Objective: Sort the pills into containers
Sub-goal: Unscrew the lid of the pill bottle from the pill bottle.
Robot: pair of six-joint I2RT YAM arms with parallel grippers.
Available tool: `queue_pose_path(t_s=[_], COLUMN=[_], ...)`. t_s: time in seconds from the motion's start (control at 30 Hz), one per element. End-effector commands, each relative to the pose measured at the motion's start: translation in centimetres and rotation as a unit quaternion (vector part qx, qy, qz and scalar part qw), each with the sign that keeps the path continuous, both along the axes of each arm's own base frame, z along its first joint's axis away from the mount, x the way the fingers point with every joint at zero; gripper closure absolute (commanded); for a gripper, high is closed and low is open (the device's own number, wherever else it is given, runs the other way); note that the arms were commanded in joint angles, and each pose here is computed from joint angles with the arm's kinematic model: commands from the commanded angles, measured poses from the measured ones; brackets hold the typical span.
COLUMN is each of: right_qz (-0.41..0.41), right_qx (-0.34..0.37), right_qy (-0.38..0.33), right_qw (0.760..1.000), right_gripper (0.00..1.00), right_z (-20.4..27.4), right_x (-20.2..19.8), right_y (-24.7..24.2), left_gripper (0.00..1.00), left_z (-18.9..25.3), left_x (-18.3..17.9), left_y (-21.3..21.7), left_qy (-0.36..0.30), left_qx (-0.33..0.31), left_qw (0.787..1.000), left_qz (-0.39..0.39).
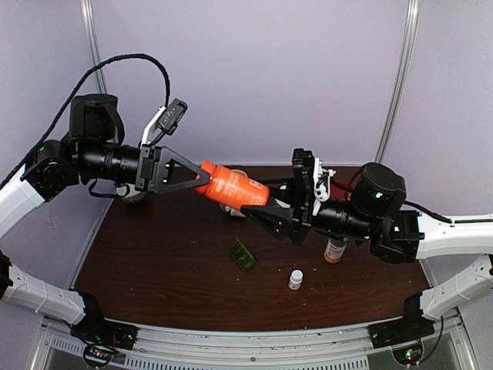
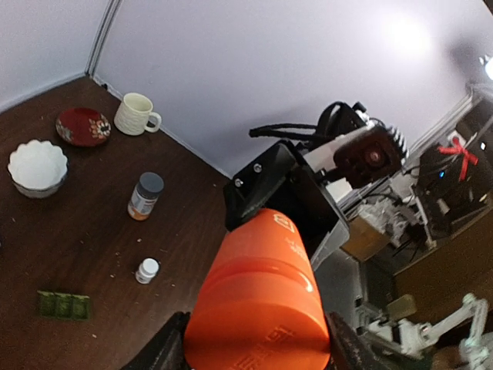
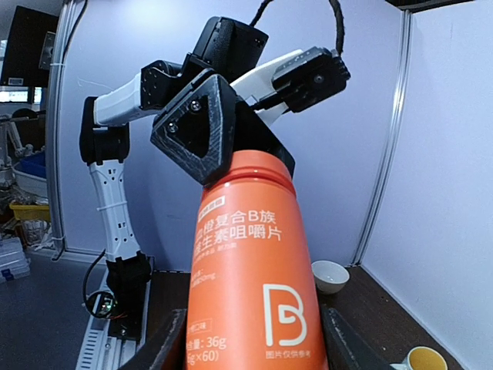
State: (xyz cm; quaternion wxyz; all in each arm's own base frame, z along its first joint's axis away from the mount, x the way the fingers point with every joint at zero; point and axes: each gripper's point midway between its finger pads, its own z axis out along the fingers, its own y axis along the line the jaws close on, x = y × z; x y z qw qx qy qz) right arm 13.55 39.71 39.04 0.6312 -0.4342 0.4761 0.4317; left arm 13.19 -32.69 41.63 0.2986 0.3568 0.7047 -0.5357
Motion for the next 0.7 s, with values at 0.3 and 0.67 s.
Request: queue_pose_path(t_s=[0.3,0.67], right_qz=[-0.19,-0.225], right_qx=[-0.062,-0.054], right_qy=[-0.182,-0.164], right_qw=[0.963,0.959], right_gripper=[1.0,1.0], right_z=[-2.5,-3.2], right_x=[1.9,2.6], right_y=[-0.8,-2.8], left_gripper=[1.0,1.0], left_z=[2.8,2.4], left_x=[-1.3,1.5], left_y=[-0.3,2.5], left_qy=[0.267,0.271], left_qx=[-0.071,-0.089], left_qw=[0.961,0.954], left_qz=[0.013,0.087])
